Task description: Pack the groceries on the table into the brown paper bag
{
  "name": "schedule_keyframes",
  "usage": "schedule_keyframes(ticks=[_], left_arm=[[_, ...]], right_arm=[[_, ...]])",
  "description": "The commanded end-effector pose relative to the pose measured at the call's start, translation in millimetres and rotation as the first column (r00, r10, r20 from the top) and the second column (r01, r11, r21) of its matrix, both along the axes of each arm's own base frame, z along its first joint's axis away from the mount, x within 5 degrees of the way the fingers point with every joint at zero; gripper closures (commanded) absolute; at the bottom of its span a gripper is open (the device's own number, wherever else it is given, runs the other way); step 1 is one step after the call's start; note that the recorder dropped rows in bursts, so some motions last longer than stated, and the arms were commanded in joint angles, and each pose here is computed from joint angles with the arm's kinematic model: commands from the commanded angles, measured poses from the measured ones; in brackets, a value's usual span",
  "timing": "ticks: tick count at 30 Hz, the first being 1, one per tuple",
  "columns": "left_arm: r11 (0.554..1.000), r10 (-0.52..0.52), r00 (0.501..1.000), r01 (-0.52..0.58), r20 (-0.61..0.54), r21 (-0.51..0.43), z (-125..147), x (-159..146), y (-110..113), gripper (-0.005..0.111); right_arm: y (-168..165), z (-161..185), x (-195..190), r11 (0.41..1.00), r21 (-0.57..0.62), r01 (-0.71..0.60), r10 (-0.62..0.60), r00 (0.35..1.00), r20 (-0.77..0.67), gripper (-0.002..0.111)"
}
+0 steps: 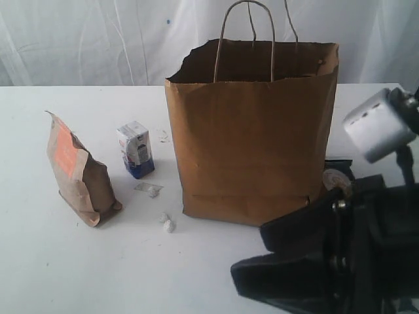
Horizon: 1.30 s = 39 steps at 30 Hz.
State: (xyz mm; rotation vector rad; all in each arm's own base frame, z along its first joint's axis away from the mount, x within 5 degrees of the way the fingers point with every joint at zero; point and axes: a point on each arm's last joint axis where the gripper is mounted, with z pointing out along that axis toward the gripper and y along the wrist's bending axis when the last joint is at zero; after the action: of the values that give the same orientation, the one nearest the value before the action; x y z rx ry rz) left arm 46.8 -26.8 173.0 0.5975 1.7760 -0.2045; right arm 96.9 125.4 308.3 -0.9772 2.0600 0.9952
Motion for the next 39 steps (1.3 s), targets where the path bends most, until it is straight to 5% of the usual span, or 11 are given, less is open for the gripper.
schedule_keyframes(ticks=[1,10,19,27,32,39], left_arm=[[1.000,0.005,1.000,-0.005,-0.002,-0.008,-1.0,-0.1,0.1,0.107],[1.000,0.005,1.000,-0.005,-0.002,-0.008,-1.0,-0.1,0.1,0.107],[1.000,0.005,1.000,-0.005,-0.002,-0.008,-1.0,-0.1,0.1,0.107],[1.000,0.005,1.000,-0.005,-0.002,-0.008,-1.0,-0.1,0.1,0.107],[1.000,0.005,1.000,-0.005,-0.002,-0.008,-1.0,-0.1,0.1,0.107],[1.000,0.005,1.000,-0.005,-0.002,-0.008,-1.0,-0.1,0.1,0.107]], right_arm=[[11.5,-5.9,-10.3,0.998,0.024,-0.057,0.057,0.998,0.007,0.053],[59.9,-44.5,-10.5,0.988,-0.073,-0.134,0.130,0.990,-0.056,0.053],[120.8,-117.1,31.8,0.960,-0.275,0.057,-0.037,0.996,0.077,0.061],[146.0,-97.0,81.8,0.963,-0.237,0.130,-0.064,0.962,0.267,0.061],[149.9,-90.9,100.6,0.946,-0.298,0.129,0.037,0.868,0.494,0.061],[149.6,-90.6,101.2,0.950,-0.271,0.157,-0.013,0.885,0.466,0.061]])
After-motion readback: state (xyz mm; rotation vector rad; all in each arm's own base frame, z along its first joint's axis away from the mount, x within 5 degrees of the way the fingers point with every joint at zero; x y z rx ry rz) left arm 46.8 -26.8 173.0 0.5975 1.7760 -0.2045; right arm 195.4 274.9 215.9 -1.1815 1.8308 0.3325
